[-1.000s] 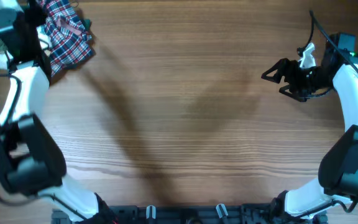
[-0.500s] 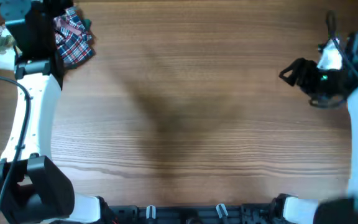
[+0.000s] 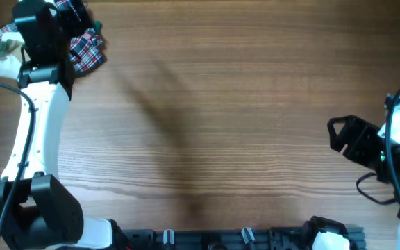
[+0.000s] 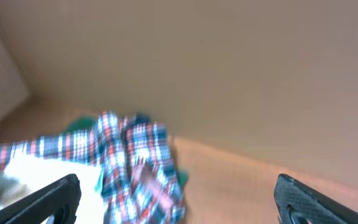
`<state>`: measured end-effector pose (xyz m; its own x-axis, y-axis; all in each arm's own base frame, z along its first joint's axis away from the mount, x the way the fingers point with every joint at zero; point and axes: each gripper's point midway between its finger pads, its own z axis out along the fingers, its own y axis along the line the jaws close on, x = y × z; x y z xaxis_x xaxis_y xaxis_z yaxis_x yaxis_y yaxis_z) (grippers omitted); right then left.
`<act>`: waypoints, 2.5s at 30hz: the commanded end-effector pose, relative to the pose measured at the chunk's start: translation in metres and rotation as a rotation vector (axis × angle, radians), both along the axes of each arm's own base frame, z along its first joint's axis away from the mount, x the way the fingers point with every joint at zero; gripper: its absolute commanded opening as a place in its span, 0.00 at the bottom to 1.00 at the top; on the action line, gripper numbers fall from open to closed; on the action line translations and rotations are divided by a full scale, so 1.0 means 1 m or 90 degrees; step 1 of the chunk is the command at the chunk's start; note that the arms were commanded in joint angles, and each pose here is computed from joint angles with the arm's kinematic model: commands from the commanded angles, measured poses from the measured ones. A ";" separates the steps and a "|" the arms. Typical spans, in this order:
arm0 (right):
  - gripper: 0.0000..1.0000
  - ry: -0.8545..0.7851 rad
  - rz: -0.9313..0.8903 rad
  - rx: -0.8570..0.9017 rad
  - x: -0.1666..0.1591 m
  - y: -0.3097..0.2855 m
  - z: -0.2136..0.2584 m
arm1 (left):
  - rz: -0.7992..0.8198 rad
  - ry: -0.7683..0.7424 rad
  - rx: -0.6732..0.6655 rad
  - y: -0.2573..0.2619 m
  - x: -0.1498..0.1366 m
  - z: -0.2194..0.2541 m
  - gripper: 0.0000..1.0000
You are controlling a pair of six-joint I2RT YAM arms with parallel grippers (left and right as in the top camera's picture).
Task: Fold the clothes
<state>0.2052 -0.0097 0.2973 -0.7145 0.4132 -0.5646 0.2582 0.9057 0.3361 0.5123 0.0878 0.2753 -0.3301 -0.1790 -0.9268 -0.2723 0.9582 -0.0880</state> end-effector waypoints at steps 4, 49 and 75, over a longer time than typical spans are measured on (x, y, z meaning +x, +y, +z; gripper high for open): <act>0.84 -0.040 0.031 0.043 -0.016 0.021 0.006 | 0.004 0.154 -0.018 -0.004 -0.034 -0.047 1.00; 1.00 -0.273 0.116 -0.123 -0.011 0.019 0.001 | 0.003 0.268 -0.033 -0.008 -0.062 -0.081 1.00; 1.00 -0.682 0.170 -0.148 0.032 0.048 -0.081 | 0.003 0.268 -0.033 -0.008 -0.062 -0.081 1.00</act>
